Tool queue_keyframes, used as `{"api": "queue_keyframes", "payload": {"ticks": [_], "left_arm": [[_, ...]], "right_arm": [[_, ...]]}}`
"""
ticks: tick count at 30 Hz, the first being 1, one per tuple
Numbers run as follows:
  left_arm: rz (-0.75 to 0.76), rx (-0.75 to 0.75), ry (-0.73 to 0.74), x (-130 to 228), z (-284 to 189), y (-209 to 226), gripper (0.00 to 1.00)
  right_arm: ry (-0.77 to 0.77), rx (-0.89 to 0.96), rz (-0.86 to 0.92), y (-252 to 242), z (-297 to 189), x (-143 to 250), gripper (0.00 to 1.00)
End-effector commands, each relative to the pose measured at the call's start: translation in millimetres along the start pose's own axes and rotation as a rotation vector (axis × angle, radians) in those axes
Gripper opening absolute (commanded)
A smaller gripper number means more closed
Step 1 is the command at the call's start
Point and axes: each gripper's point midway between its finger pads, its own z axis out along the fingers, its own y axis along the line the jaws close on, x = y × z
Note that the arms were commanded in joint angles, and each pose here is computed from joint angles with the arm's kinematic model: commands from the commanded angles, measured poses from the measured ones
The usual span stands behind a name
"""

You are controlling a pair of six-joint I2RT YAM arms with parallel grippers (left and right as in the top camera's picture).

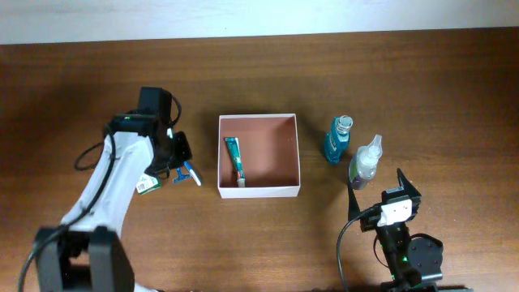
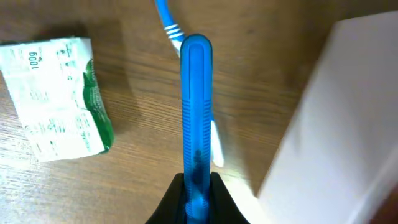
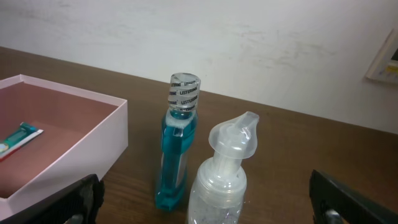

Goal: Pack container
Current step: 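Carry the razor into the box and release it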

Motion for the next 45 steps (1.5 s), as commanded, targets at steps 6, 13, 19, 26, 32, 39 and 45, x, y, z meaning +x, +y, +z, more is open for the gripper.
{"api": "queue_keyframes", "payload": {"ticks": [6, 13, 19, 26, 32, 39, 45], "left_arm": [[0.212, 0.171, -0.137, 8, -60, -83, 0.01], [0.283, 0.227, -0.171, 20, -66, -121, 0.01], [0.318, 0.234, -0.170, 26, -62, -134, 0.01], [0.326, 0.181, -0.121, 26, -29, -136, 0.01], [0.326, 0.129, -0.065, 28, 2, -133, 0.01], [0.326, 0.089, -0.032, 27, 32, -133, 0.01], [0.324, 0.068, -0.002, 30, 47, -131, 0.02]], "right_arm": [[0.004, 0.001, -0.003, 1, 0, 2, 0.98], [0.004, 0.001, -0.003, 1, 0, 2, 0.99], [0.004, 0.000, -0.003, 1, 0, 2, 0.98], [0.004, 0.001, -0.003, 1, 0, 2, 0.98], [0.004, 0.001, -0.003, 1, 0, 2, 0.98], [0.004, 0.001, -0.003, 1, 0, 2, 0.98], [0.004, 0.001, -0.003, 1, 0, 2, 0.98]]}}
